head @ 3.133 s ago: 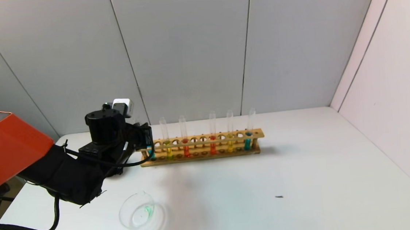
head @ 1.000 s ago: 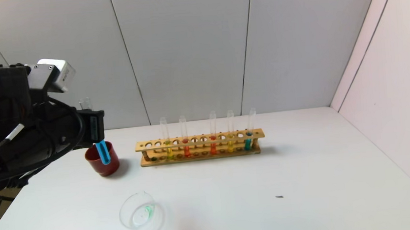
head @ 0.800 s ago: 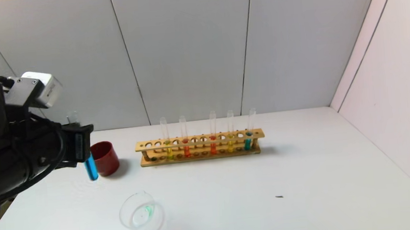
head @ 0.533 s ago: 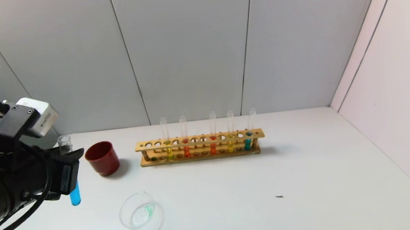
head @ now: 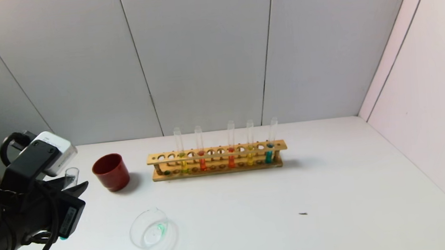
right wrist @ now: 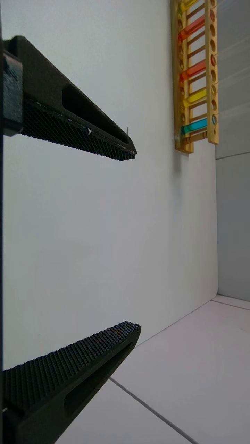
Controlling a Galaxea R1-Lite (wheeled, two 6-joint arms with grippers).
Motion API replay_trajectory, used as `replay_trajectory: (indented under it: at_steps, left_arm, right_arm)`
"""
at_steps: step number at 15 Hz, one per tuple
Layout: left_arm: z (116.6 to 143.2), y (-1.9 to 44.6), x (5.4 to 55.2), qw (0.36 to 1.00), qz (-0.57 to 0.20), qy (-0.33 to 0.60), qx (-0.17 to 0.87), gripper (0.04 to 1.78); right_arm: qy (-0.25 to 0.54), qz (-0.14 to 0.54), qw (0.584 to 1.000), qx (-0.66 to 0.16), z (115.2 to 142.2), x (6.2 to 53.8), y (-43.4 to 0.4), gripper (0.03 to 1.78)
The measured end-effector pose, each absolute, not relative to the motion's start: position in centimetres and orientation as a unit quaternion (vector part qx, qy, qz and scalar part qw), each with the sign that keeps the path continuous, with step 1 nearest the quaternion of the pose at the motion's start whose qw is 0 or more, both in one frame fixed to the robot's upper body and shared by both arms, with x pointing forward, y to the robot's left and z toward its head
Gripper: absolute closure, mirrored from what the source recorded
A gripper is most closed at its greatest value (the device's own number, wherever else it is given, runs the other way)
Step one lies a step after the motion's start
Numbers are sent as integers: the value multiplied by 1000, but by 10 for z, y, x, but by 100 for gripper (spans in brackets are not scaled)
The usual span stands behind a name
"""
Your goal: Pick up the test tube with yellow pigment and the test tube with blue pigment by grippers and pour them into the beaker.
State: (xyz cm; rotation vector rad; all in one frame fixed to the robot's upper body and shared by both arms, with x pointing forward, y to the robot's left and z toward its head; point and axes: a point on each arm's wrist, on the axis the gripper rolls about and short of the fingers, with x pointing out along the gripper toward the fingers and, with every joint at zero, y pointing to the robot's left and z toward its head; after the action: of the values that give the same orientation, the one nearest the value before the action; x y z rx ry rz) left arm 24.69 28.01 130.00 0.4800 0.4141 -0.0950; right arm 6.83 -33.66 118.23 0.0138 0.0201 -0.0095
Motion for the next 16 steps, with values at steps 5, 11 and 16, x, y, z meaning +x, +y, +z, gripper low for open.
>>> replay_trajectory:
  at_steps: [5,11,16]
  left_arm:
    - [1285,278,253,929,-60,236,277,150]
    - [1260,270,263,892,-81,299,328,150]
    - [1237,250,271,861,-111,337,364,150]
  right_arm:
    - [10,-5,1000,7,1182,68,-337,11]
    - [10,-5,1000,7,1182,68,-337,11]
    - [10,-5,1000,7,1182,68,-337,11]
